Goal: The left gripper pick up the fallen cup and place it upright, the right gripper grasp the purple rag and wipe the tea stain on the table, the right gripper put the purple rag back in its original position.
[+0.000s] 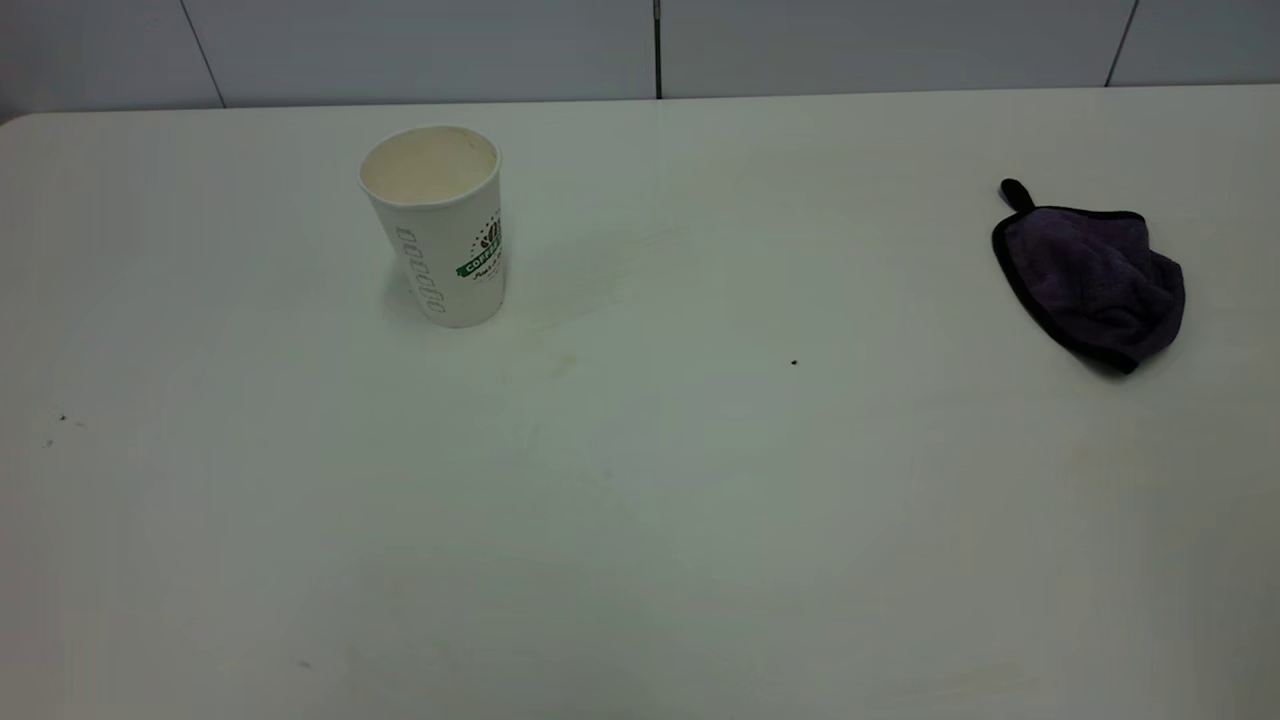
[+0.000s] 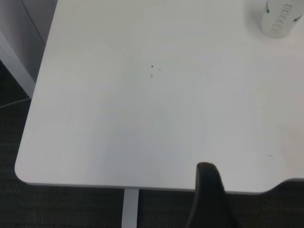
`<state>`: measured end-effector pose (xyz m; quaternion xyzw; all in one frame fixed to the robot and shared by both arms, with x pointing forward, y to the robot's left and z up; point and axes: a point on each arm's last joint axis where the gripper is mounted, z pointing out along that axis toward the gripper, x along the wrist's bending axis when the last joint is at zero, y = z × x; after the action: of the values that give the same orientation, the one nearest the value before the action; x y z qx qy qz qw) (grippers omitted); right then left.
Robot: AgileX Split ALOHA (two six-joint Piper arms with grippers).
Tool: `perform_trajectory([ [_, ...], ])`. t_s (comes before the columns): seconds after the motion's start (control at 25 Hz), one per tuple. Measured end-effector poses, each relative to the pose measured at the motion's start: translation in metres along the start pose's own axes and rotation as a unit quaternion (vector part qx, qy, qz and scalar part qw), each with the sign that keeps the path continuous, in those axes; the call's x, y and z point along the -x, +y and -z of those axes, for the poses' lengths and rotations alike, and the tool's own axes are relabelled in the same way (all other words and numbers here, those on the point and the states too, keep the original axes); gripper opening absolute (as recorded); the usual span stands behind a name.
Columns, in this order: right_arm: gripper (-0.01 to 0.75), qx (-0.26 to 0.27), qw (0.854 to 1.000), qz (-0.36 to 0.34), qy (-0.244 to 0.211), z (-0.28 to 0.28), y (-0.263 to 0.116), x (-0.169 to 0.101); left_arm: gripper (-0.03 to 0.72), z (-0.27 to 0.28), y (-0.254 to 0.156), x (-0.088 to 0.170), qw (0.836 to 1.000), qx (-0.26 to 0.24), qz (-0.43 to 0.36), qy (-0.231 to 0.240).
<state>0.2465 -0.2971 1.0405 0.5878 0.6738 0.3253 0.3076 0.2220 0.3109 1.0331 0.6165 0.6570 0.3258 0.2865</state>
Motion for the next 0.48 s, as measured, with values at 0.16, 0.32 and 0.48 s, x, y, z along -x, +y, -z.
perform_trajectory([
  [0.16,0.373,0.0,1.0,0.0,0.0,0.0,0.0,0.0,0.524,0.0,0.0,0.0,1.0,0.0,0.0,0.0],
  [0.32,0.313,0.007,1.0,-0.008,-0.012,0.0018,-0.0016,0.0001,0.524,0.0,0.0,0.0,1.0,0.0,0.0,0.0],
  [0.48,0.257,0.035,0.999,-0.015,-0.026,0.0085,-0.0067,-0.0003,0.524,0.0,0.0,0.0,1.0,0.0,0.0,0.0],
])
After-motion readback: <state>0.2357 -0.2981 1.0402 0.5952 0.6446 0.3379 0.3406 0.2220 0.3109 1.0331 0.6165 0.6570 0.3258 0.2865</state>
